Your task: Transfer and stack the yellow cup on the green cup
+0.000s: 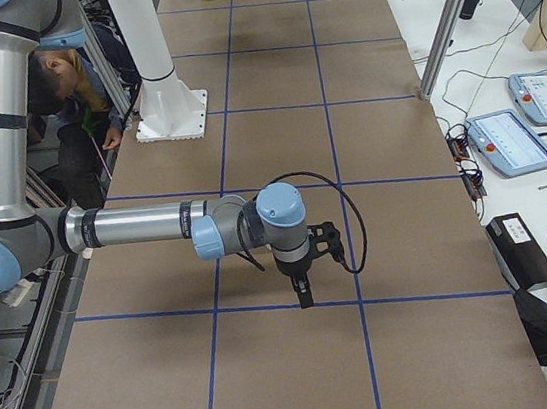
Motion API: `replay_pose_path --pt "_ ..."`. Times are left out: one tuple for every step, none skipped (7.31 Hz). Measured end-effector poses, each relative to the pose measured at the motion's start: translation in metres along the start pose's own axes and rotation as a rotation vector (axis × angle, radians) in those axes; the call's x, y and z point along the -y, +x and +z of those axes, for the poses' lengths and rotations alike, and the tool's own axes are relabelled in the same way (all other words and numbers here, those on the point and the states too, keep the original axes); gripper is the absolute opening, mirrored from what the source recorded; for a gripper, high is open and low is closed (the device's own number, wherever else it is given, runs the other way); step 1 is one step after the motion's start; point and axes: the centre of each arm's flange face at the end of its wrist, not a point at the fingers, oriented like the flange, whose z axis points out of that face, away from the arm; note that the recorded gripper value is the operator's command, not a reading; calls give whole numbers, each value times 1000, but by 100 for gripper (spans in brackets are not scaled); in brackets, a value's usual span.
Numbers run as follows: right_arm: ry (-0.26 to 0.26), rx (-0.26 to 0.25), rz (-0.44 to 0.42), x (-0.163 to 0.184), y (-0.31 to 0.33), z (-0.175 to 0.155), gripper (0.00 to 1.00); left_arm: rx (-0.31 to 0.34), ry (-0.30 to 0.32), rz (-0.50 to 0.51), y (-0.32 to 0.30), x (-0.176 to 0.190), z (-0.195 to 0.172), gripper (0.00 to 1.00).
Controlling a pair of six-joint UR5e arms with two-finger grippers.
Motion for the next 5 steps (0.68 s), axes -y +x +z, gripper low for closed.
replay_pose_path --pt "14 1 -8 0 -1 -1 100 95 4 -41 -5 -17 20 99" --pt "21 2 -12 1 -1 -1 100 187 9 -102 -9 -32 41 99" --pt "25 3 -15 1 -2 -2 100 274 15 -160 -13 -46 63 99" --pt "28 7 -17 1 -3 -3 100 368 20 -196 -18 -58 88 99" --pt "30 14 -20 2 -5 -4 100 461 27 -228 -24 -69 114 99"
